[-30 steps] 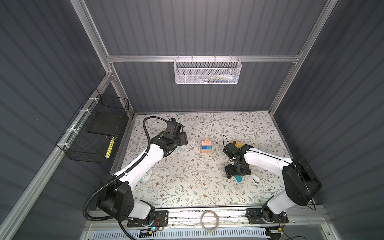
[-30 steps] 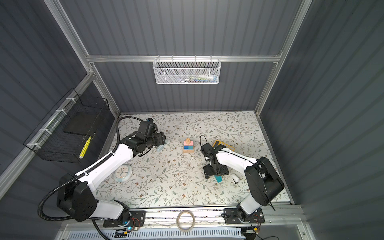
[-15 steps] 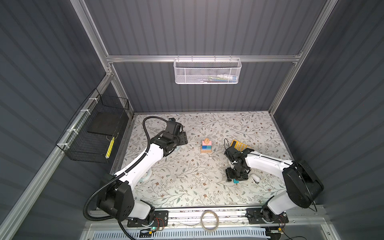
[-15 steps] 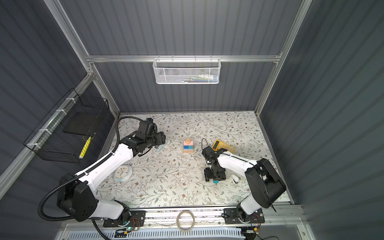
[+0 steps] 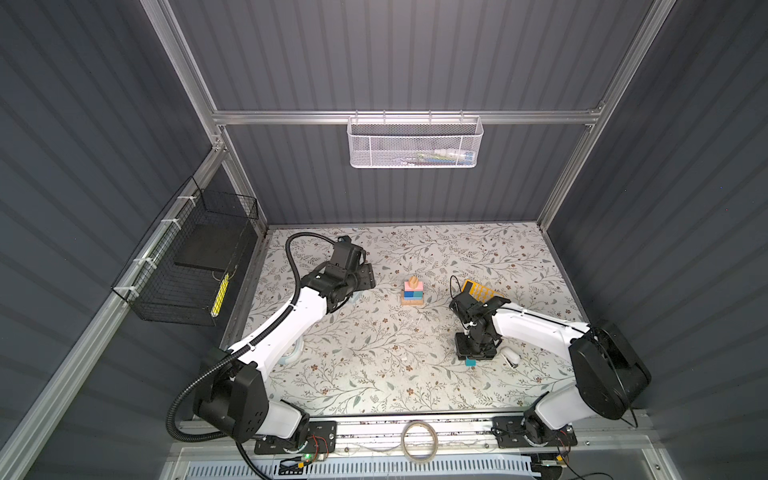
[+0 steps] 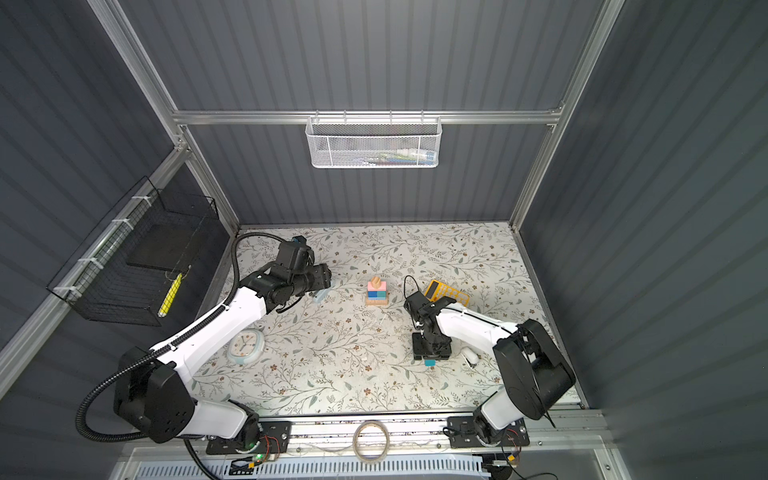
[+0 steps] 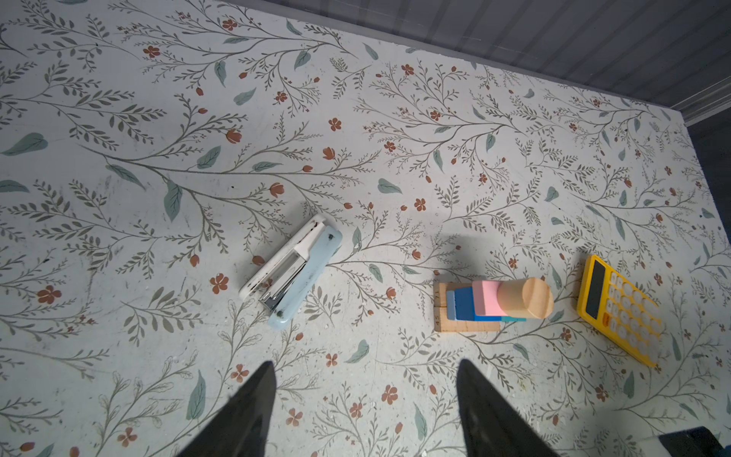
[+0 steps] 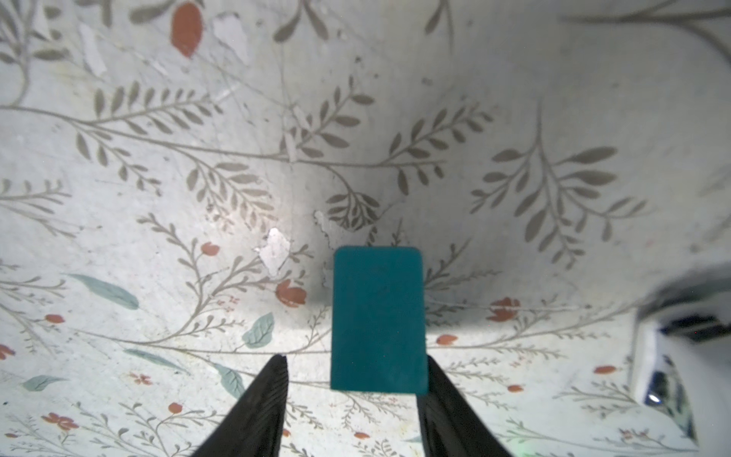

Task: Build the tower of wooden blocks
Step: 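Lift the teal block off the table with the right gripper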

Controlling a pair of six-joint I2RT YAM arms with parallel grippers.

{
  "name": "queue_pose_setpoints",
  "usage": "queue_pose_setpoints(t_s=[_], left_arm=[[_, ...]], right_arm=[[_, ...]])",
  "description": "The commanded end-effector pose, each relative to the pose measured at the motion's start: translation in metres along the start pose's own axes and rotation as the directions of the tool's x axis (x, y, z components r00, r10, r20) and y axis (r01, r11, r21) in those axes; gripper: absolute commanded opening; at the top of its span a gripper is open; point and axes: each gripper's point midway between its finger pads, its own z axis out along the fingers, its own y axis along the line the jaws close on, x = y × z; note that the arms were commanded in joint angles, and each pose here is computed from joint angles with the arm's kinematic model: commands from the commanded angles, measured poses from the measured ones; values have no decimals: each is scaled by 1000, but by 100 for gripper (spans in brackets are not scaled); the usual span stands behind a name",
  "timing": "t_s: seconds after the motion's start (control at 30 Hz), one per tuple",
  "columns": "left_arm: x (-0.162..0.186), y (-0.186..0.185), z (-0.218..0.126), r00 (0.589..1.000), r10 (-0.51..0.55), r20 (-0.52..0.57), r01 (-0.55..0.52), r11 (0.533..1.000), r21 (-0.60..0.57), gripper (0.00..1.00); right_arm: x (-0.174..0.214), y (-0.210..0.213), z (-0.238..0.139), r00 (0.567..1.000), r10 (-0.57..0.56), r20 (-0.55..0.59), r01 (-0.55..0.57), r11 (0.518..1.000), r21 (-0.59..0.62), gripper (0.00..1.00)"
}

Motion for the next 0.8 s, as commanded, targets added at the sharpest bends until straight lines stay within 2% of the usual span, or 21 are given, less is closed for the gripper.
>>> queue_pose_setpoints(t_s=[0.0, 0.77], left_arm=[[-1, 1, 3, 1000, 11, -3, -11, 1000, 7, 72], [-1, 1, 4, 1000, 12, -7, -12, 1000, 7, 72]], right_arm=[[3, -6, -1, 1000, 15, 3, -15, 999, 31, 49], [-6, -6, 6, 1000, 13, 1, -13, 998, 62, 32]])
